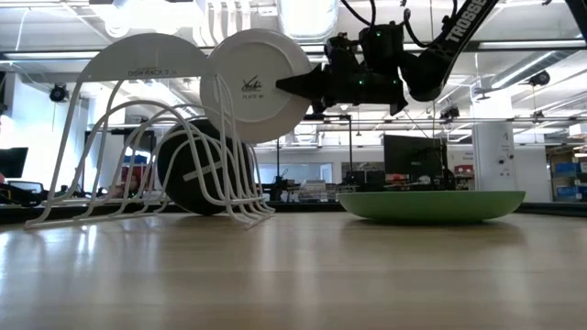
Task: Sort dishes
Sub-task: Put the white pattern plate in the dish rack
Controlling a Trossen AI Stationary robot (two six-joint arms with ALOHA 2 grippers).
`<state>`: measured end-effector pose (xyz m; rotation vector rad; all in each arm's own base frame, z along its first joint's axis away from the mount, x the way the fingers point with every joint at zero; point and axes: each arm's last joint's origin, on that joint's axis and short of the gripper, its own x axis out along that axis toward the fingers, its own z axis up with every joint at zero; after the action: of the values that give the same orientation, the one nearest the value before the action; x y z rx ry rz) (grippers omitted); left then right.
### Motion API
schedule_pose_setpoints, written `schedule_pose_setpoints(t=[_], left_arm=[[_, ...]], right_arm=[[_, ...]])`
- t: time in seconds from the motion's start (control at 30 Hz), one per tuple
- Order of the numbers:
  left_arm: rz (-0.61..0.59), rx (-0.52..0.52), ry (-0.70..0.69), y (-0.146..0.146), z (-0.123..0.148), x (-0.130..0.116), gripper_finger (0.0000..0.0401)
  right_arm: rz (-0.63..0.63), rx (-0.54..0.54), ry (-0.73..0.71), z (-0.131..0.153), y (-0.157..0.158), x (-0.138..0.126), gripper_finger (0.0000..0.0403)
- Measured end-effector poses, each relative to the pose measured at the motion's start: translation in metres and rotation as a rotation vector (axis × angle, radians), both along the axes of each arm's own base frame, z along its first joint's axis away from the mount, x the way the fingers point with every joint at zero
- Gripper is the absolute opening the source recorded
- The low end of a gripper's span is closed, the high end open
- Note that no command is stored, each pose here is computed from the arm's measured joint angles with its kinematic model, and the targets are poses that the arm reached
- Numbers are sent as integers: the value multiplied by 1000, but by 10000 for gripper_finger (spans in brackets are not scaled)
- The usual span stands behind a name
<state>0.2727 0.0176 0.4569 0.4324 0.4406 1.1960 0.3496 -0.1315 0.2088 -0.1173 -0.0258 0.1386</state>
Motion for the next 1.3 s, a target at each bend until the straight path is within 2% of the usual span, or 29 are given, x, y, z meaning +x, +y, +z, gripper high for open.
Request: schedule_pose_setpoints(t=[0.73,1.0,1.3], left_arm=[[1,-3,-9,0,0,0,284],[0,-4,-9,0,0,0,284],[0,-5,-11,0,0,0,284]], right_arm=[[-43,87,132,-13,0,0,25],[-38,126,206,-36,1,5,25],[-59,106,207,-38,0,6,24]])
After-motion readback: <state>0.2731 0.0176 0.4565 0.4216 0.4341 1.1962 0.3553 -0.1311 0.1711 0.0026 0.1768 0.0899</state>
